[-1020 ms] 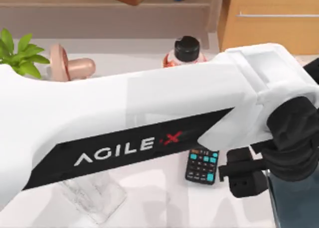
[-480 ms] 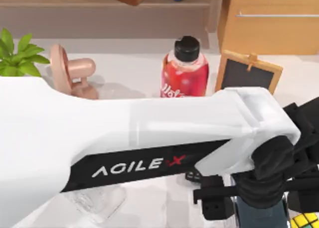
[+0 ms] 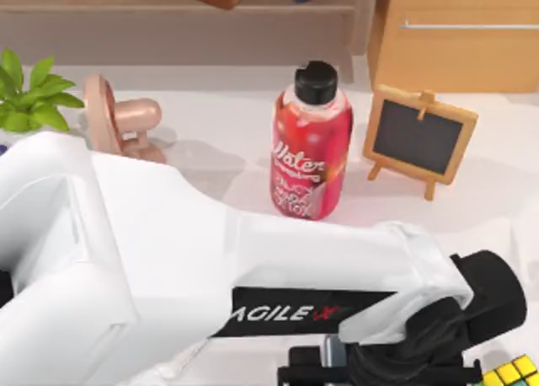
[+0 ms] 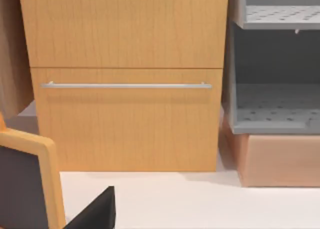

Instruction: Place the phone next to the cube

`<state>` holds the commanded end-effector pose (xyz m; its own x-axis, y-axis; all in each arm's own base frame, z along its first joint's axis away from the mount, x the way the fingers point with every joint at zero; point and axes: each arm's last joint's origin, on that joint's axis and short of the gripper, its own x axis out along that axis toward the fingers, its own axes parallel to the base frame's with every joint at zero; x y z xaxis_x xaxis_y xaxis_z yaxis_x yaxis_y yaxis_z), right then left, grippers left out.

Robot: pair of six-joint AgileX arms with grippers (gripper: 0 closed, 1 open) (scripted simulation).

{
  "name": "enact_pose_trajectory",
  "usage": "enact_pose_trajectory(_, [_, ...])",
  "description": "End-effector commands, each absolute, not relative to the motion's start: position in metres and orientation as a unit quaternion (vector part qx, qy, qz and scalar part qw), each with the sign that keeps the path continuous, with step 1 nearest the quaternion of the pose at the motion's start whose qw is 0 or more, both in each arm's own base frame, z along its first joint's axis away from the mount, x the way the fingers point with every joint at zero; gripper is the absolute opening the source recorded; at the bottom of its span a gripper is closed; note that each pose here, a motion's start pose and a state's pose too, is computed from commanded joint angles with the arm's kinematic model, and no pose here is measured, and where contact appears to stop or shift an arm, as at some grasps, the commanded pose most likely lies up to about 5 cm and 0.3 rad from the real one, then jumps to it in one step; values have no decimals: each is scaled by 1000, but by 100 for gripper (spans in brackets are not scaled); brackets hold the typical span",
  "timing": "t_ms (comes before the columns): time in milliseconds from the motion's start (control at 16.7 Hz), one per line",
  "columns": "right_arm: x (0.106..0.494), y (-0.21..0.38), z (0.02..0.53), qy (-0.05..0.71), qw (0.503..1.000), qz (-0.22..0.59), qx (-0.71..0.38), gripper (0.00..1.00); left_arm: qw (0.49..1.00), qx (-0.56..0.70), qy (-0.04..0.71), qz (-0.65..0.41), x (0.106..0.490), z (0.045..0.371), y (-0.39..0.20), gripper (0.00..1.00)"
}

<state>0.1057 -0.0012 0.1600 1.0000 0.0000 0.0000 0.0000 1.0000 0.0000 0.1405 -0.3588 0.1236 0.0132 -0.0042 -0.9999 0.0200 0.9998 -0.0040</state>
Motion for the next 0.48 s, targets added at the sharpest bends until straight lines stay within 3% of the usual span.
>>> enact_pose_trajectory(360, [106,-1,160,0,1000,0,0,100,711,7,703,-7,140,122,-358,0])
enact_pose_trajectory(480, [106,-1,160,0,1000,0,0,100,711,7,703,-7,140,122,-358,15])
